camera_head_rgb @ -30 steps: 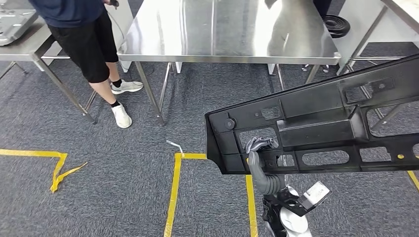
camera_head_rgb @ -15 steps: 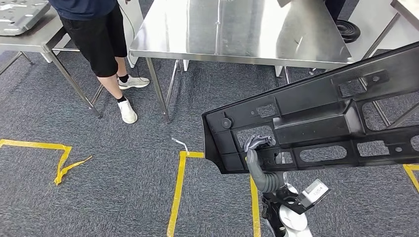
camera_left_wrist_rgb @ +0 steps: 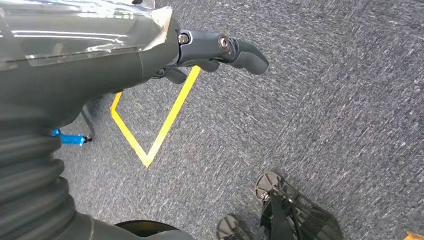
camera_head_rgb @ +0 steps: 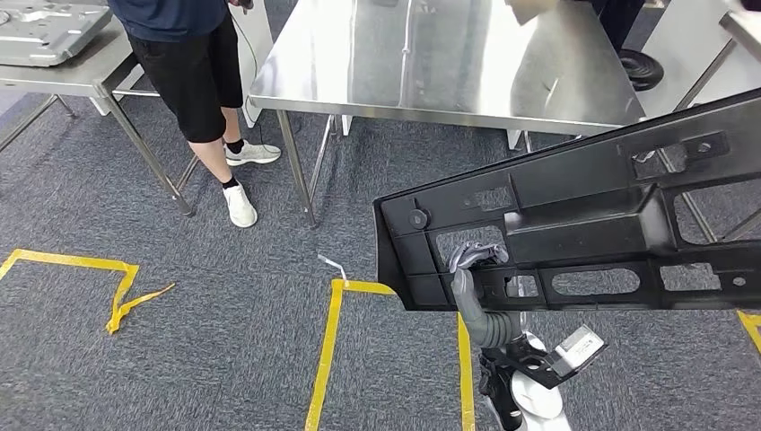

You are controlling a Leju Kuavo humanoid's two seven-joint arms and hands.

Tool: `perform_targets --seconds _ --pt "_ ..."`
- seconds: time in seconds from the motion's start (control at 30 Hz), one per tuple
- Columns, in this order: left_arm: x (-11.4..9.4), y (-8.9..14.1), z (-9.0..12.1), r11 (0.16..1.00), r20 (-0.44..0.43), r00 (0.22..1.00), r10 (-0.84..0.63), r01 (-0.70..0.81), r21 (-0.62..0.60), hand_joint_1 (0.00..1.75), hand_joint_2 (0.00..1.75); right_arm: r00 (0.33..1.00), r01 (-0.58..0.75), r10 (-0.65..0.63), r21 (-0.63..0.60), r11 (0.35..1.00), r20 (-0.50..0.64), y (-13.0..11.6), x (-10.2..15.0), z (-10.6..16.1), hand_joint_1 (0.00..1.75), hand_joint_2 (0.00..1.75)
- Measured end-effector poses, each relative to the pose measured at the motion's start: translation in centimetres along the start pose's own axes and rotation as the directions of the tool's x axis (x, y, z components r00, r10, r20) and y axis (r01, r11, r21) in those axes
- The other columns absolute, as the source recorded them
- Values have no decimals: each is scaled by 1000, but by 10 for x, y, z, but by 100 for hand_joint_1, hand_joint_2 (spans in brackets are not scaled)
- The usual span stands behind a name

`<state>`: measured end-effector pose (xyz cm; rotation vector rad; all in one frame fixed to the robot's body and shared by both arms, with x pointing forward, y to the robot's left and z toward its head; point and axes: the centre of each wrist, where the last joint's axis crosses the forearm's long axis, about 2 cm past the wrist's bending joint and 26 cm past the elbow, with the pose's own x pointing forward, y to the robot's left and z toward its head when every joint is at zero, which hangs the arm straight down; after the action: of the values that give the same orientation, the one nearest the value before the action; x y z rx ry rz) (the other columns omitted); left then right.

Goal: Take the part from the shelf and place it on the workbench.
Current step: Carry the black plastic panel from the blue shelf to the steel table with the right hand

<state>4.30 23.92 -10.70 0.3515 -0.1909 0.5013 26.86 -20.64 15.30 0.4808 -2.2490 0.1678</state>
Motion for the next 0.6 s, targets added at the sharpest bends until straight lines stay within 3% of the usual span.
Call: perform_targets --seconds 0.6 --pt "0 4 -2 1000 18 1000 10 -10 -15 0 175 1000 -15 15 -18 1000 -8 1 5 9 175 175"
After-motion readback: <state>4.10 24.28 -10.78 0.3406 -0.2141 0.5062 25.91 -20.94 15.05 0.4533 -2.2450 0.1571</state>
